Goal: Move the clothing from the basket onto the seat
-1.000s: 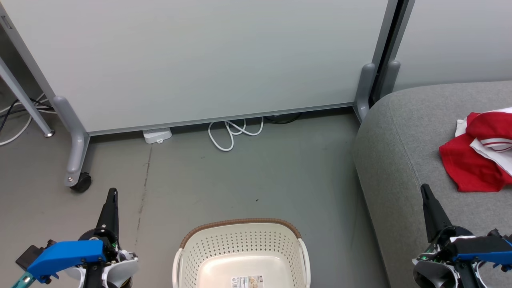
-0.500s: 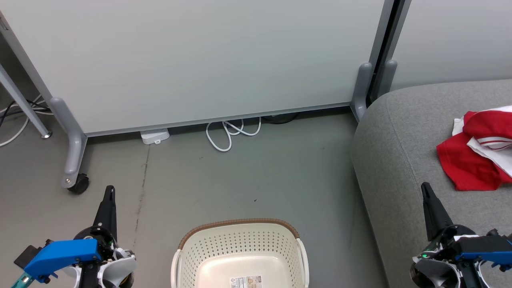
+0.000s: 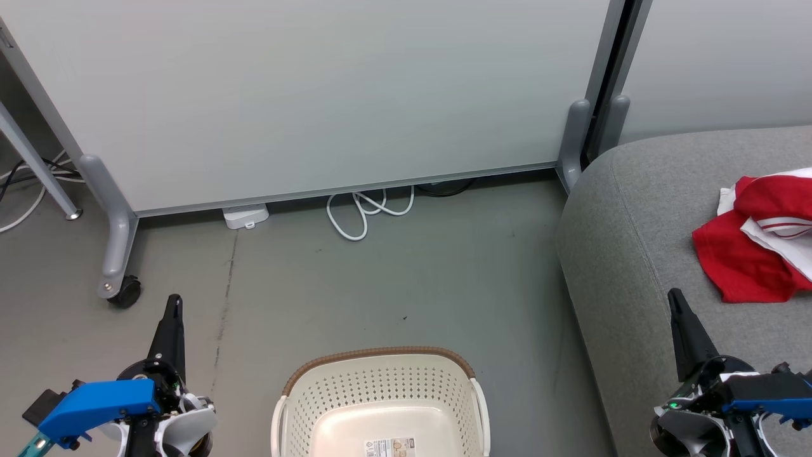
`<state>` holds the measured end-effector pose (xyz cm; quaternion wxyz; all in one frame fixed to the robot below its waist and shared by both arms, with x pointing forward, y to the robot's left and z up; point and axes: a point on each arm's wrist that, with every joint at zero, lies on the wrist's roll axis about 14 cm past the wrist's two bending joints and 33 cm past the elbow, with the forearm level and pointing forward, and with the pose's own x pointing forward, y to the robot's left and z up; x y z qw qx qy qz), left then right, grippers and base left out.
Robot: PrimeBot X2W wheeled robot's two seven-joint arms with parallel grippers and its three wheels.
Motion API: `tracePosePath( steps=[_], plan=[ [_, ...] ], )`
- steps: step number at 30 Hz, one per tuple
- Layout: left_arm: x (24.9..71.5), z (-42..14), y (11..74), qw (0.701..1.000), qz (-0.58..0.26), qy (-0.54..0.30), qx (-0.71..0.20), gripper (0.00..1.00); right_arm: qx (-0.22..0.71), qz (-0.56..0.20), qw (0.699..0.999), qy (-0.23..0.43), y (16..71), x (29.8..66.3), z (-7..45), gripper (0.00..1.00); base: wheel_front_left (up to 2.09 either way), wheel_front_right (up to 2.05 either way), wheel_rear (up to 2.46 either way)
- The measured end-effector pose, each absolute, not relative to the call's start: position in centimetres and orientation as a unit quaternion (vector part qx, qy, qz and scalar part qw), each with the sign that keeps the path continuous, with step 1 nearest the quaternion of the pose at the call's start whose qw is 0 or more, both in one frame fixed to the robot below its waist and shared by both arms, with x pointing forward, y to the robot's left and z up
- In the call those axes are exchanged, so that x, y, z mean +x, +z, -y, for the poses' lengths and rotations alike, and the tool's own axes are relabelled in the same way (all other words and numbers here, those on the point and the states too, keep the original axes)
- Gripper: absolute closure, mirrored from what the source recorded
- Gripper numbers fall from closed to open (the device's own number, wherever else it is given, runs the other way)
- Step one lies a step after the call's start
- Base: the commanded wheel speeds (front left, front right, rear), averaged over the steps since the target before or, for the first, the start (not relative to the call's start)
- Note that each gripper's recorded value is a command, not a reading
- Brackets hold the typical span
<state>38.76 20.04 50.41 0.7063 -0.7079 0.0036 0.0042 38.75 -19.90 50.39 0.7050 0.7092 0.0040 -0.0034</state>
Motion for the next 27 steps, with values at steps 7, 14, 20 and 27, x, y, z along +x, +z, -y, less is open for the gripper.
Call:
tracePosePath(
  steps=[7,14,20,27],
  plan=[
    [38.76,-20.04,50.41,0.706,-0.004,0.004,-0.708,1.0,0.709,-0.004,0.705,-0.003,50.39,38.75,19.91,1.0,0.0,0.0,0.0],
    [38.76,-20.05,50.41,0.706,-0.004,0.004,-0.708,1.0,0.709,-0.004,0.705,-0.003,50.39,38.75,19.91,1.0,0.0,0.0,0.0],
    [38.76,-20.05,50.4,0.706,-0.004,0.004,-0.708,1.0,0.709,-0.004,0.705,-0.003,50.39,38.75,19.91,1.0,0.0,0.0,0.0],
    [38.76,-20.05,50.42,0.706,-0.003,0.004,-0.708,1.0,0.709,-0.004,0.705,-0.003,50.39,38.75,19.91,1.0,0.0,0.0,0.0]
  ],
)
